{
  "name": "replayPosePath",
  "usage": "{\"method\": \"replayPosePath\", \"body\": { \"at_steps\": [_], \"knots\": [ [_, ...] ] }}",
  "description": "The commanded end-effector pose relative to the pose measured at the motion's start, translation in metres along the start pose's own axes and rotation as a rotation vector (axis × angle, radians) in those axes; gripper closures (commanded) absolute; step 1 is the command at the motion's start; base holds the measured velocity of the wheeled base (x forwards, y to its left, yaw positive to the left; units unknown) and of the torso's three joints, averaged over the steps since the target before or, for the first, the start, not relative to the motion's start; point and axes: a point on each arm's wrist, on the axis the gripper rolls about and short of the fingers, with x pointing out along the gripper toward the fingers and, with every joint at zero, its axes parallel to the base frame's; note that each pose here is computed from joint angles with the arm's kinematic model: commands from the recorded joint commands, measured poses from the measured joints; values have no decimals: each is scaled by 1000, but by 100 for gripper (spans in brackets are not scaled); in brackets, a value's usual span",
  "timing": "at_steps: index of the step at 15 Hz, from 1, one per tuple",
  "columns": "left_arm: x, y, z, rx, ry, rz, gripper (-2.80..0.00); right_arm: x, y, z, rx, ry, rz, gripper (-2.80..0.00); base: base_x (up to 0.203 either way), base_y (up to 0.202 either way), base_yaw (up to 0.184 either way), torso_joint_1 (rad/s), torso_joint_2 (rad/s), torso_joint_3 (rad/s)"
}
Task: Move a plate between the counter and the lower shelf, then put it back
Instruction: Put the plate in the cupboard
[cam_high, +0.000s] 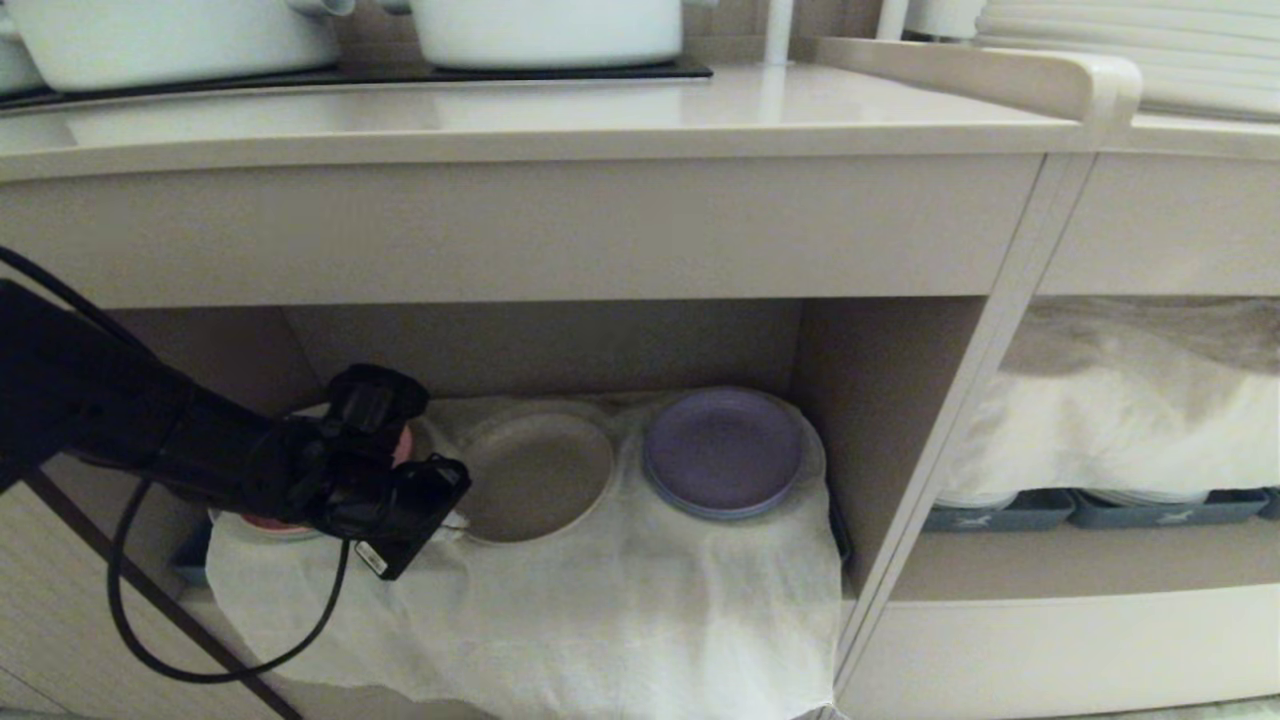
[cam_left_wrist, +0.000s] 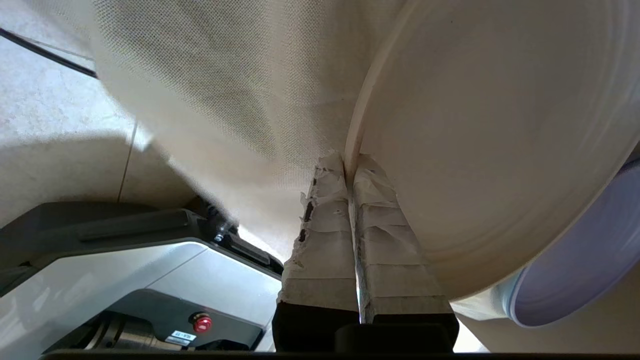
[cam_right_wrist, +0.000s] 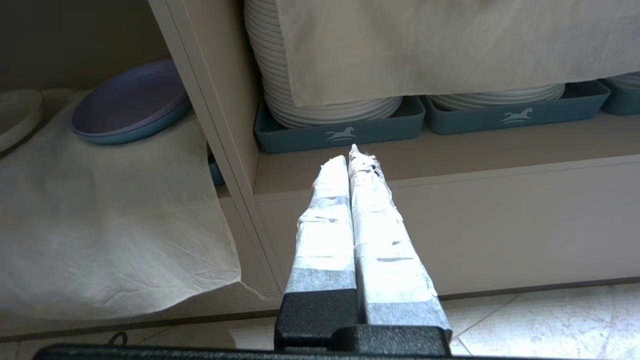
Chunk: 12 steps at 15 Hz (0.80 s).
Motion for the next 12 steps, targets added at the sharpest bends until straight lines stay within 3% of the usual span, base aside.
{"method": "replayPosePath", "body": {
  "at_steps": [1,6,7,12],
  "knots": [
    [0,0,0,-5,0,-1,0,0,0,0,1,0,-1,0,0,0,0,0,0,0],
    [0,0,0,-2,3,-3,0,0,0,0,1,0,-1,0,0,0,0,0,0,0],
    [0,0,0,-2,2,-1,-280,0,0,0,1,0,-1,0,0,0,0,0,0,0],
    [1,0,0,-1,-1,3,-280,0,0,0,1,-1,0,0,0,0,0,0,0,0]
  ]
}}
